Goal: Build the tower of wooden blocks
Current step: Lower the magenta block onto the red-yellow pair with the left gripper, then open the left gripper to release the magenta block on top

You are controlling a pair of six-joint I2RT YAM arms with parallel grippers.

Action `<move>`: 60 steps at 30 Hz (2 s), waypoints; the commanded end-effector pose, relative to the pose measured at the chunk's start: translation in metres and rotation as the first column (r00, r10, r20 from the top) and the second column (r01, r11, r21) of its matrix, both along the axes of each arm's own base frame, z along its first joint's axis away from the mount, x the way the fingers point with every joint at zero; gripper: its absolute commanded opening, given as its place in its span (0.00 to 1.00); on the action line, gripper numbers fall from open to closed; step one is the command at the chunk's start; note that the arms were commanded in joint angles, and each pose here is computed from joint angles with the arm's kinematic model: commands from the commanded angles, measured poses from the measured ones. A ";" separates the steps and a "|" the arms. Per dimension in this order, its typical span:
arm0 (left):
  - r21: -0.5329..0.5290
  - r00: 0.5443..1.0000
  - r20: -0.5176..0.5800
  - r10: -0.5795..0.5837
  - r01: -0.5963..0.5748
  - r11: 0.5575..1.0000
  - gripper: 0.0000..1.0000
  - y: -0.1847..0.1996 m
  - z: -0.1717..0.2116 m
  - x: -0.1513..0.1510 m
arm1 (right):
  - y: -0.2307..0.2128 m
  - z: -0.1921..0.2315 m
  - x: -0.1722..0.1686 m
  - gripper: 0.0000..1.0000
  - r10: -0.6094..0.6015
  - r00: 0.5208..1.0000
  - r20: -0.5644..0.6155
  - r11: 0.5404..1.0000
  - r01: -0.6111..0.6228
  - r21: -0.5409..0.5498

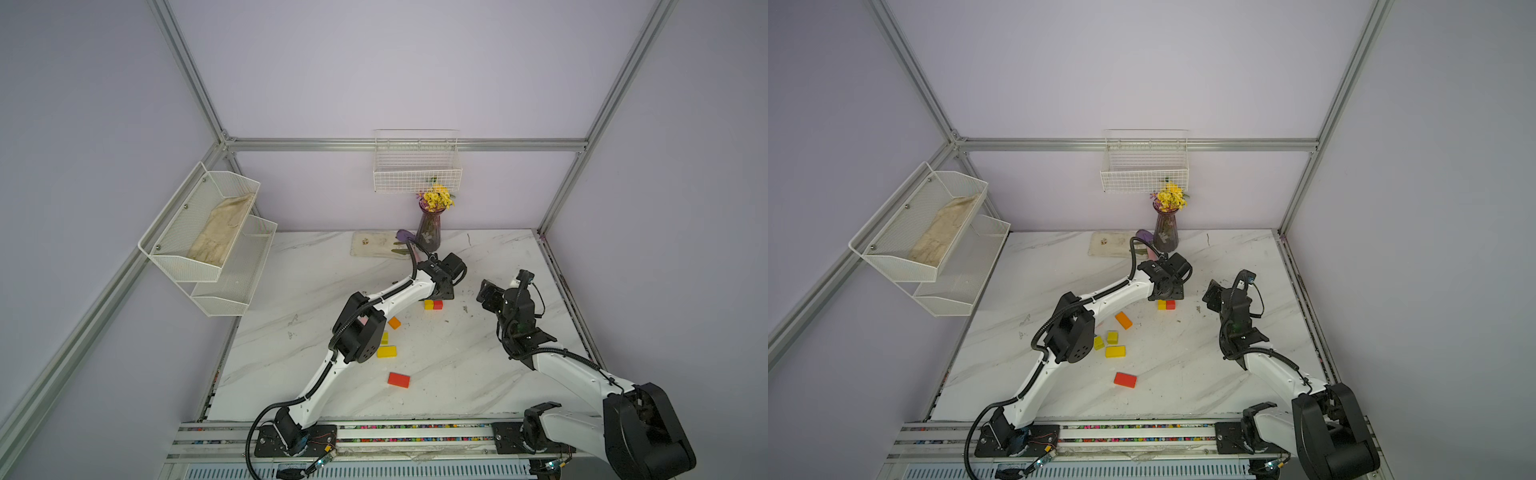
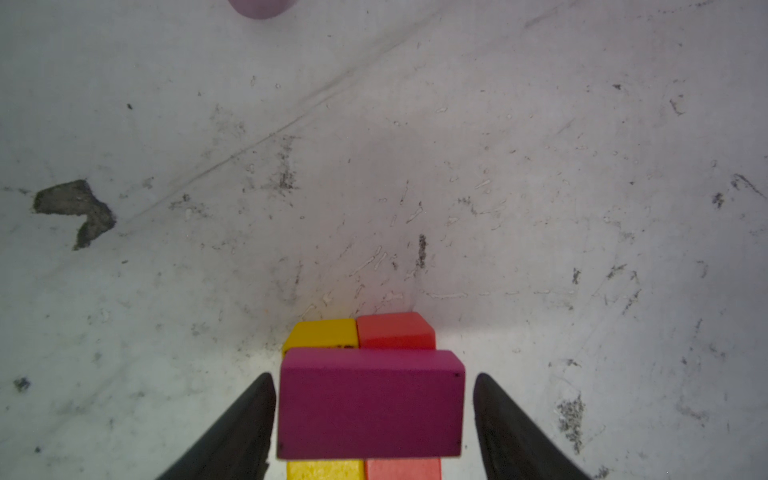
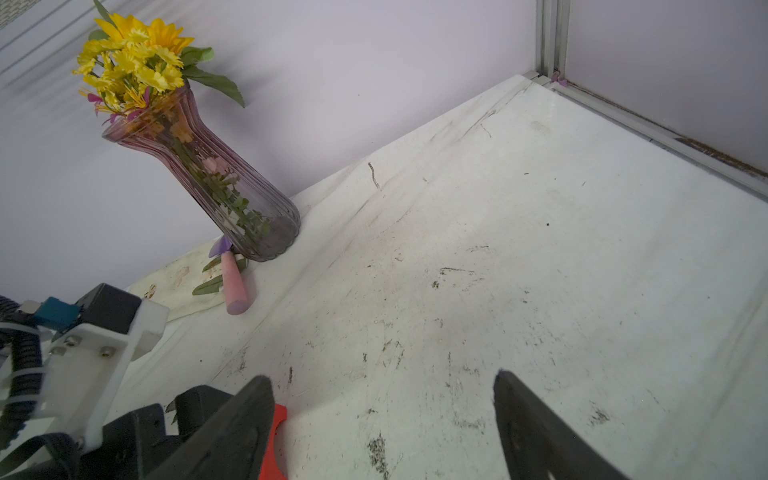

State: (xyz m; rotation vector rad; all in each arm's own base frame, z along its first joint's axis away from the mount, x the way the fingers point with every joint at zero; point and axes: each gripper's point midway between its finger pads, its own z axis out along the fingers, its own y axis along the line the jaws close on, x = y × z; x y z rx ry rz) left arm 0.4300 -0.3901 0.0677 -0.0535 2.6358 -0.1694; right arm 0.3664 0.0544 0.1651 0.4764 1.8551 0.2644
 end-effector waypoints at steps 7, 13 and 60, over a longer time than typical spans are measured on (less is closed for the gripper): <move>-0.054 0.999 0.050 0.015 -0.012 0.998 0.75 -0.009 0.022 0.014 | -0.001 0.005 0.002 0.85 -0.005 1.000 0.027 1.000 0.005 0.005; -0.051 0.999 0.050 0.019 -0.016 0.999 0.69 -0.008 0.021 0.014 | -0.001 0.006 0.002 0.85 -0.004 1.000 0.028 1.000 0.004 0.005; -0.002 0.994 0.108 -0.018 0.019 1.000 1.00 0.095 0.125 -0.091 | -0.003 0.007 0.001 0.85 -0.009 0.999 0.035 1.000 0.009 0.003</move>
